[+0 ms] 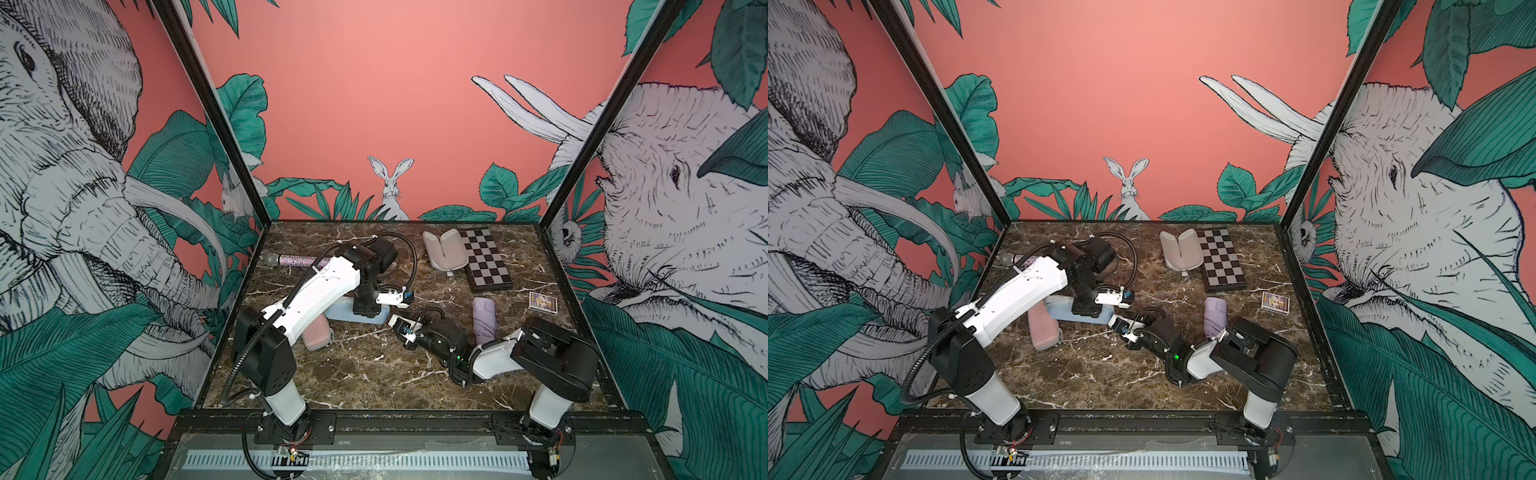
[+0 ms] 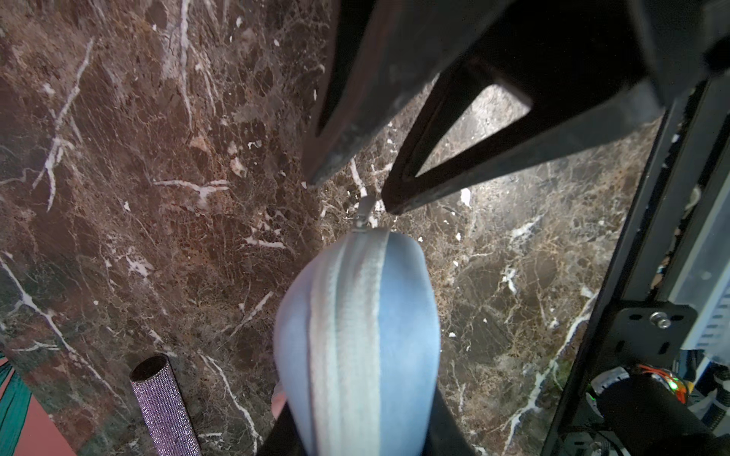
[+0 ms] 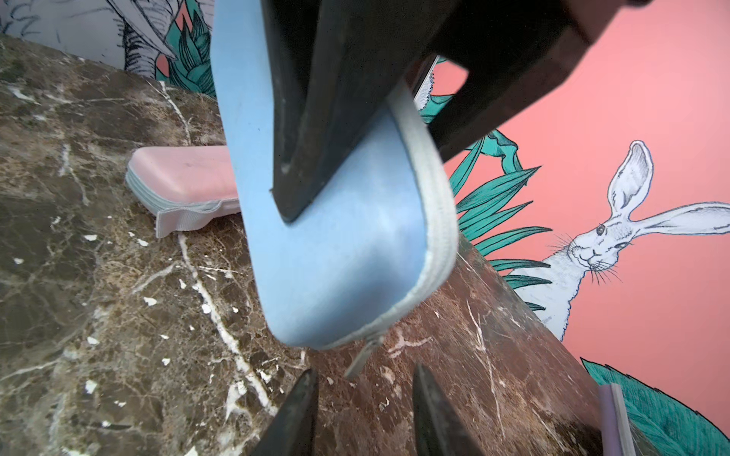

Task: Put umbrellas into zippered umbrella sleeves
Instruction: Zip the zipper on the umbrella sleeve.

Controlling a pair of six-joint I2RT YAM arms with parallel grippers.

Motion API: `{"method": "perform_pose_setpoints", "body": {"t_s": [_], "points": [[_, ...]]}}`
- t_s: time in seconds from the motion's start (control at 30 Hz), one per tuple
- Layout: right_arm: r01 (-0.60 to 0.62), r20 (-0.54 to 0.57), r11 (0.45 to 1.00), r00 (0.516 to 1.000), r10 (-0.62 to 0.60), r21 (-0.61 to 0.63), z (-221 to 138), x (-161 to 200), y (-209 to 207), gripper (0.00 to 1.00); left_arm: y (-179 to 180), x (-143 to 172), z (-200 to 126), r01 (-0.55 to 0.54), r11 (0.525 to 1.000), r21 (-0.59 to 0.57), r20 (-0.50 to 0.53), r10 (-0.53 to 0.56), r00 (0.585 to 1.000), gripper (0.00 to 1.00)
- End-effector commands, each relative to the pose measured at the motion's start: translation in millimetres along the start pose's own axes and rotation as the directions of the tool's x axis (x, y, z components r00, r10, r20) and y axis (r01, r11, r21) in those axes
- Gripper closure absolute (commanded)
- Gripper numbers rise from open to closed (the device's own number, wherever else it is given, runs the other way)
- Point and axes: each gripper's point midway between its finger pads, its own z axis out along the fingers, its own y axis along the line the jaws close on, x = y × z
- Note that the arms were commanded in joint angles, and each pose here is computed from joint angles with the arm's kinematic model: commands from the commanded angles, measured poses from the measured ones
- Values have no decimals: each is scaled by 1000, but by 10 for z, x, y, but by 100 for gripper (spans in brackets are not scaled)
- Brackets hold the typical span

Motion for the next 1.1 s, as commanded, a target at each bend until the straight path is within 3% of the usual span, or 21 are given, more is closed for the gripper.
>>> {"method": "perform_pose_setpoints", "body": {"t_s": [0.0,0.47,0.87,1.07], "points": [[17,33,996,999,-20,83,54,-151,-154,63,-82,-46,-169,-6,1000,13,39,6,999,100],[22,51,991,998,-29,131,177,-306,-132,69,-109,-78,-190,9,1000,15,66,-10,998,100],[21,60,990,998,-30,141,160,-382,-132,84,-63,-97,-180,9,1000,0,71,-9,997,100],[16,54,992,998,-23,125,161,-361,-90,98,-28,-102,-163,23,1000,-6,71,-23,997,100]]}}
